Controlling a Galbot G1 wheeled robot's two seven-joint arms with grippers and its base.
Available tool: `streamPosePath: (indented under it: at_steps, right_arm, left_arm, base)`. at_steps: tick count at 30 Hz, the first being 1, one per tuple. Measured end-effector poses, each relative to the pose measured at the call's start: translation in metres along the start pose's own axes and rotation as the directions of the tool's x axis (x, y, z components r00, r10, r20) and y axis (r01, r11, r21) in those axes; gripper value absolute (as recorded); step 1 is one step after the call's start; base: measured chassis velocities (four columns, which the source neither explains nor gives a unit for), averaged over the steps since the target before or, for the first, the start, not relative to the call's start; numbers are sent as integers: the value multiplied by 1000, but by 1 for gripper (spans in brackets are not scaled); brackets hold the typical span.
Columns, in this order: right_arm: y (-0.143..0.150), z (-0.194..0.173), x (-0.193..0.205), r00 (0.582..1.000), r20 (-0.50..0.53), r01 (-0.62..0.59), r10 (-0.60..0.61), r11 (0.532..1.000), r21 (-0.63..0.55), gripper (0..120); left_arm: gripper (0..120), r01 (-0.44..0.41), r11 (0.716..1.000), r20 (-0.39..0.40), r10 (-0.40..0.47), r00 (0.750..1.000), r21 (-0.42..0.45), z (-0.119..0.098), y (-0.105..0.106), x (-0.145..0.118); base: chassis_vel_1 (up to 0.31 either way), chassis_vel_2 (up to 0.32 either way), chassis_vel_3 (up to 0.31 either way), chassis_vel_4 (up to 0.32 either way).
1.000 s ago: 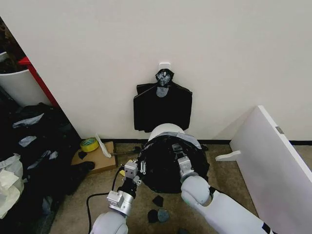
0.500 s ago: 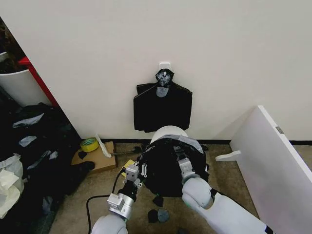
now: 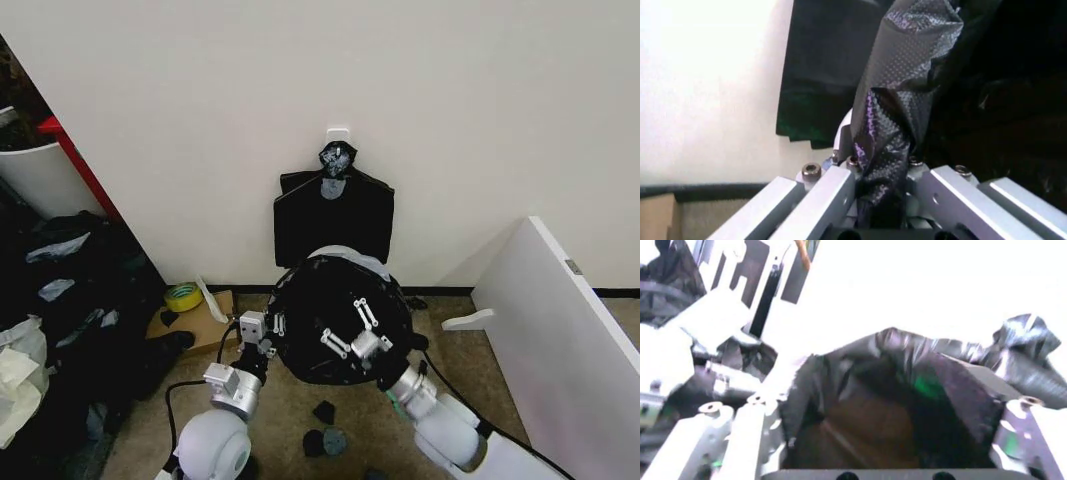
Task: Place the garbage bag over the trash bin.
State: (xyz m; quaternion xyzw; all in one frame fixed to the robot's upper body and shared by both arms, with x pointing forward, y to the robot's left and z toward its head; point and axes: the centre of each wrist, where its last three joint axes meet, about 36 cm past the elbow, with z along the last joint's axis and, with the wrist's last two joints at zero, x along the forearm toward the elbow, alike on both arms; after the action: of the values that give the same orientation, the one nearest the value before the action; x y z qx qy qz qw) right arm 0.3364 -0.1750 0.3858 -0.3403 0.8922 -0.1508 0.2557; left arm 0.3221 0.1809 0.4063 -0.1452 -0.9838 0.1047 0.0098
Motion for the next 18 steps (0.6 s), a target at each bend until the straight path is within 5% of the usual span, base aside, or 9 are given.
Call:
streamPosePath:
  at_steps: [6,12,18]
  right_arm:
    - [-3,-22,-11,992,123,-21,28,998,-62,91]
    - [-10,-53,-22,970,195,-111,146,978,-177,100]
    - [-29,-59,-18,952,152,-241,266,957,-164,100]
  left_arm:
    - [0,17,992,-78,-7,997,126,-20,-2,-2]
    - [0,80,940,-257,9,966,332,-42,7,-13]
    - [0,98,941,-289,0,957,325,-42,22,-16]
  base:
    - [0,0,0,0]
    - [0,0,0,0]
    - [0,0,0,0]
